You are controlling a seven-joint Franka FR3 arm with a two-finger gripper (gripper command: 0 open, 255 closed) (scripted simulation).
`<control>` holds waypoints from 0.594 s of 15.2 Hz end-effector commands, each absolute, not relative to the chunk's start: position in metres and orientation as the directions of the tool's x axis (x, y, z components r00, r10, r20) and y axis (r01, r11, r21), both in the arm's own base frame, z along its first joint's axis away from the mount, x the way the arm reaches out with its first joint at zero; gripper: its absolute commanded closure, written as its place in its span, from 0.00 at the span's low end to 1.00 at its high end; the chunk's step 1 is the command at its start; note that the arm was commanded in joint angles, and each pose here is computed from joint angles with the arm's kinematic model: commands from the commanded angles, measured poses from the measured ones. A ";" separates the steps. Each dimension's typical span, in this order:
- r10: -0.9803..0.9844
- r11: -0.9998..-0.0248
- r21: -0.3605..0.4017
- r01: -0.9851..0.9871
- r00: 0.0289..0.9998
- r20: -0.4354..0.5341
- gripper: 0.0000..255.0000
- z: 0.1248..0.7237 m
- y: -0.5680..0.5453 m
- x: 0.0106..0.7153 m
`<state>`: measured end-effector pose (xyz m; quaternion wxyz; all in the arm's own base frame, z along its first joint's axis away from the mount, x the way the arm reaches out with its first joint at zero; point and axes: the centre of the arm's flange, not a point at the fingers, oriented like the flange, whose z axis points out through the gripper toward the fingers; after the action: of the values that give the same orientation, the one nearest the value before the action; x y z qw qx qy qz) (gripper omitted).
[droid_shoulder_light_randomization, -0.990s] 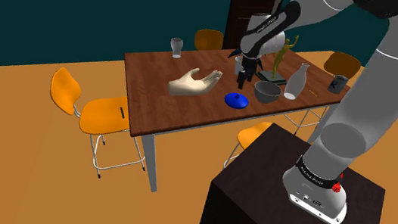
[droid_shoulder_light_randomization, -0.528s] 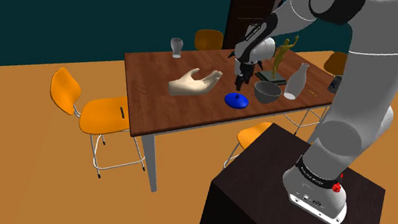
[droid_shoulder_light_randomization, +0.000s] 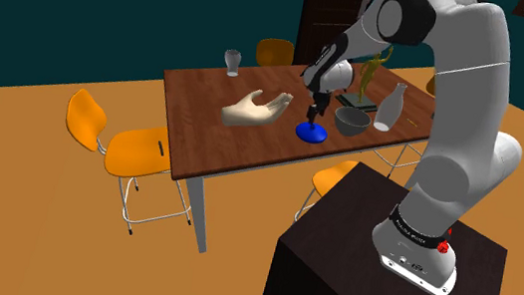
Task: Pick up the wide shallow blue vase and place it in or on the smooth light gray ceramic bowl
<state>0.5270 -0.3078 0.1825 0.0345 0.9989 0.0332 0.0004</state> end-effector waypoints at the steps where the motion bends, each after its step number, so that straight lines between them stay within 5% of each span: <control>1: 0.066 -0.995 0.069 0.066 0.998 -0.001 0.00 0.171 -0.309 0.528; 9: 0.066 -0.995 0.069 0.066 0.998 -0.001 0.00 0.152 -0.310 0.528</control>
<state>0.5279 -0.3099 0.1524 0.0346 0.9988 0.0332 0.0007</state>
